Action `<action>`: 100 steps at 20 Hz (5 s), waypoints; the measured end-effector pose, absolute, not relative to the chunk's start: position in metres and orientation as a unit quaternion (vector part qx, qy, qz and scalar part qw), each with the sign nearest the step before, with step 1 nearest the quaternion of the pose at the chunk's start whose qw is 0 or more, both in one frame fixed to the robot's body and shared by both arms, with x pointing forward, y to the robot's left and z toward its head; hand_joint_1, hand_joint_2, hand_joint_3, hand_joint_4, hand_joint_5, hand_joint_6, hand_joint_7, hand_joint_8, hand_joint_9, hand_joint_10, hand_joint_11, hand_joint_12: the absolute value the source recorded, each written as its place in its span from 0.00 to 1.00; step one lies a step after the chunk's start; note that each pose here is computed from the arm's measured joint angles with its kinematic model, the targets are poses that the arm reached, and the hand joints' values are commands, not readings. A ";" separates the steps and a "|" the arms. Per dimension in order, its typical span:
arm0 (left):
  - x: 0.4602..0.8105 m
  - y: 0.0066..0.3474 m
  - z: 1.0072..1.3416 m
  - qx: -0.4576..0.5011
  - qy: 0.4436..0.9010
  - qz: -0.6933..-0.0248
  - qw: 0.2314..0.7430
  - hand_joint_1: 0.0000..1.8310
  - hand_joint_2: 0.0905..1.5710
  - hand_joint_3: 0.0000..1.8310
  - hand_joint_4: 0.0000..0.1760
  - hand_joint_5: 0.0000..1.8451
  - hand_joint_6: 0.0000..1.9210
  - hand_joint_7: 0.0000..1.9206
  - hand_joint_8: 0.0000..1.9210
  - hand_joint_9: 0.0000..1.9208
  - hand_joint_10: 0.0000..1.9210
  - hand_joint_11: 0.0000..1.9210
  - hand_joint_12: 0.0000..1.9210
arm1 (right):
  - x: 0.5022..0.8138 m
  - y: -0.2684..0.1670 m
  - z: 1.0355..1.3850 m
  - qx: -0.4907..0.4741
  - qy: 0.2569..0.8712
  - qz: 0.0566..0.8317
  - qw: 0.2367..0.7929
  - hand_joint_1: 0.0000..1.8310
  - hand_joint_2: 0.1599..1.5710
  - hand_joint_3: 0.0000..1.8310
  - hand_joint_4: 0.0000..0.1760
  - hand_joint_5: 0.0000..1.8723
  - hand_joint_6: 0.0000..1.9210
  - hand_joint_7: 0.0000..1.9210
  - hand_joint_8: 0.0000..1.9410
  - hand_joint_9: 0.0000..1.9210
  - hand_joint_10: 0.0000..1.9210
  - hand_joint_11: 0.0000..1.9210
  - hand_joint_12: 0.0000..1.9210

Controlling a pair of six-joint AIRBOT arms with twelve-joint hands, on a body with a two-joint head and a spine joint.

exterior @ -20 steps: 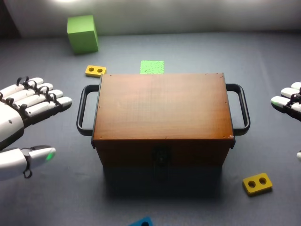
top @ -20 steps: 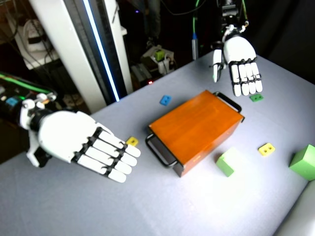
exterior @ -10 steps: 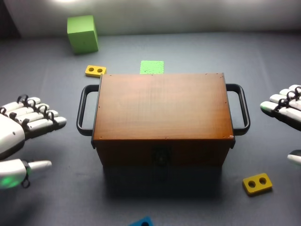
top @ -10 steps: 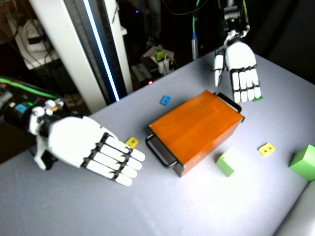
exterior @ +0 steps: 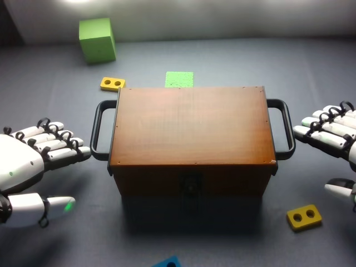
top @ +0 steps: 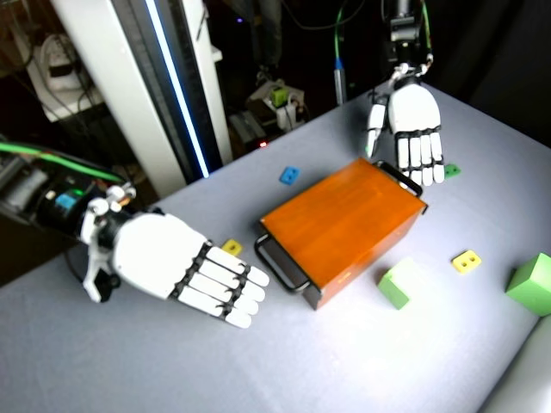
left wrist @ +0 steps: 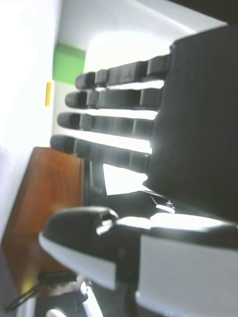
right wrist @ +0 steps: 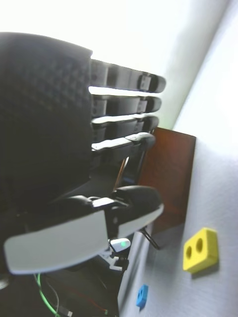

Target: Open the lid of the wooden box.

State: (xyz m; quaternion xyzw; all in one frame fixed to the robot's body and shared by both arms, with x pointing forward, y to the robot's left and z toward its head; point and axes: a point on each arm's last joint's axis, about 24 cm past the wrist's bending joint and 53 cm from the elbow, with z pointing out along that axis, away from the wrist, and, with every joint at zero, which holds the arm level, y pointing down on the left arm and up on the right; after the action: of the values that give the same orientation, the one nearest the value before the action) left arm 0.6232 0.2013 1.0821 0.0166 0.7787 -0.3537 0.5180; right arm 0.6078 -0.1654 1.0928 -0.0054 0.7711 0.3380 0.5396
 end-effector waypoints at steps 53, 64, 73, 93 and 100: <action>0.616 0.175 1.085 0.029 0.771 -0.398 0.497 0.21 0.85 0.00 0.28 0.00 0.00 0.00 0.00 0.00 0.00 0.00 0.00 | 0.614 -0.158 1.088 -0.008 0.781 0.338 0.525 0.43 0.85 0.00 0.00 0.00 0.00 0.00 0.00 0.00 0.00 0.00 0.00; 0.617 0.177 1.091 0.026 0.766 -0.400 0.503 0.20 0.86 0.00 0.31 0.00 0.00 0.00 0.00 0.00 0.00 0.00 0.00 | 0.615 -0.161 1.093 -0.003 0.775 0.342 0.531 0.38 0.87 0.00 0.00 0.00 0.00 0.00 0.00 0.00 0.00 0.00 0.00; 0.616 0.175 1.082 0.026 0.773 -0.397 0.494 0.19 0.86 0.00 0.22 0.00 0.00 0.00 0.00 0.00 0.00 0.00 0.00 | 0.609 -0.157 1.074 -0.023 0.794 0.331 0.509 0.39 0.86 0.00 0.00 0.00 0.00 0.00 0.00 0.00 0.00 0.00 0.00; 0.622 0.171 1.072 0.027 0.781 -0.395 0.483 0.22 0.84 0.00 0.11 0.00 0.00 0.00 0.00 0.00 0.00 0.00 0.00 | 0.620 -0.129 1.058 -0.046 0.804 0.338 0.488 0.35 0.87 0.00 0.00 0.00 0.00 0.00 0.00 0.00 0.00 0.00 0.00; 0.622 0.170 1.074 0.026 0.778 -0.399 0.486 0.20 0.84 0.00 0.18 0.00 0.00 0.00 0.00 0.00 0.00 0.00 0.00 | 0.620 -0.126 1.063 -0.047 0.799 0.343 0.493 0.35 0.87 0.00 0.00 0.00 0.00 0.00 0.00 0.00 0.00 0.00 0.00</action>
State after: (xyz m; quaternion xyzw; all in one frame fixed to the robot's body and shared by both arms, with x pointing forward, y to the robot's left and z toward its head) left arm 0.6224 0.1697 1.0742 0.0261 0.7775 -0.3987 0.4856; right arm 0.6196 -0.1262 1.0629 -0.0474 0.7986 0.3428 0.4925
